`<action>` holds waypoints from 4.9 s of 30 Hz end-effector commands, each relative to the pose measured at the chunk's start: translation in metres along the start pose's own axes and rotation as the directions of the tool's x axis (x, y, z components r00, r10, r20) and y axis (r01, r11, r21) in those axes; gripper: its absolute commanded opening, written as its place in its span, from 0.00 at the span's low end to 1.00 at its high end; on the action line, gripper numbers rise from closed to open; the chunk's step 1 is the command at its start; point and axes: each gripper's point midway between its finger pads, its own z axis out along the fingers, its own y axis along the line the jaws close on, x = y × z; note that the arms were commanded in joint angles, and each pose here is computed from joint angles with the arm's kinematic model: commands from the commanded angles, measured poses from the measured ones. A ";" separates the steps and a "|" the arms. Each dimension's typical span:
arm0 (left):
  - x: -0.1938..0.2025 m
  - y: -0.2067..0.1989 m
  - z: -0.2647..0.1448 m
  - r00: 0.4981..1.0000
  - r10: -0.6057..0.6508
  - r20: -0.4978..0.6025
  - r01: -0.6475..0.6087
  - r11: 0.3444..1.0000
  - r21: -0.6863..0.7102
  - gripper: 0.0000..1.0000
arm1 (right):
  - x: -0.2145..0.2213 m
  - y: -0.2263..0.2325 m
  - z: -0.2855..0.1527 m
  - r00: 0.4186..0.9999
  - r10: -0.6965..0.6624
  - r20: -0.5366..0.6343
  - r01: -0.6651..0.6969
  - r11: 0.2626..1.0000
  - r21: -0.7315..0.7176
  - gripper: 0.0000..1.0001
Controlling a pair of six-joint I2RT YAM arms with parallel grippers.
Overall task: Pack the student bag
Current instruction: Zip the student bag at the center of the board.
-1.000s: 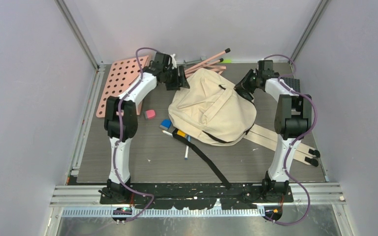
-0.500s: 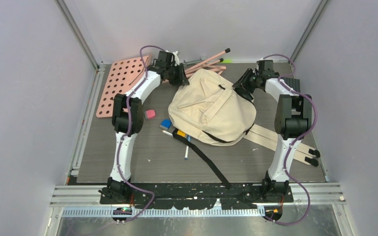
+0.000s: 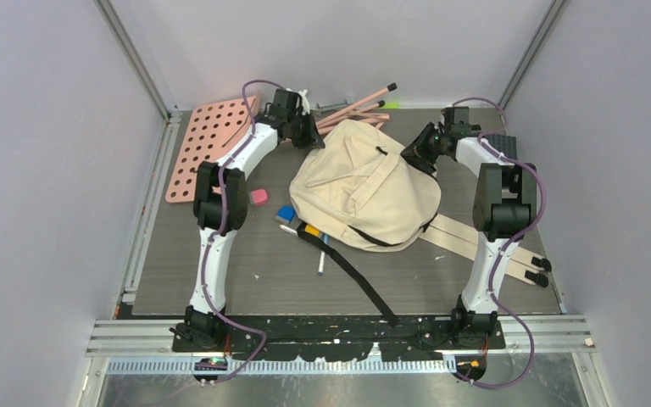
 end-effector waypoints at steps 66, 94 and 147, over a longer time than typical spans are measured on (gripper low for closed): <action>-0.064 -0.053 0.022 0.978 -0.060 0.198 0.015 0.975 0.221 0.68 | 0.009 0.015 -0.037 0.998 -0.066 0.000 0.066 0.998 -0.014 0.02; -0.128 -0.010 -0.054 0.886 -0.160 0.435 0.161 0.986 0.035 0.00 | -0.022 -0.067 -0.097 0.973 0.002 0.231 -0.084 0.934 0.347 0.02; 0.076 -0.199 -0.206 0.999 -0.029 0.043 0.015 0.955 0.296 0.10 | -0.116 0.176 -0.153 0.803 -0.373 0.464 0.378 0.922 0.088 0.01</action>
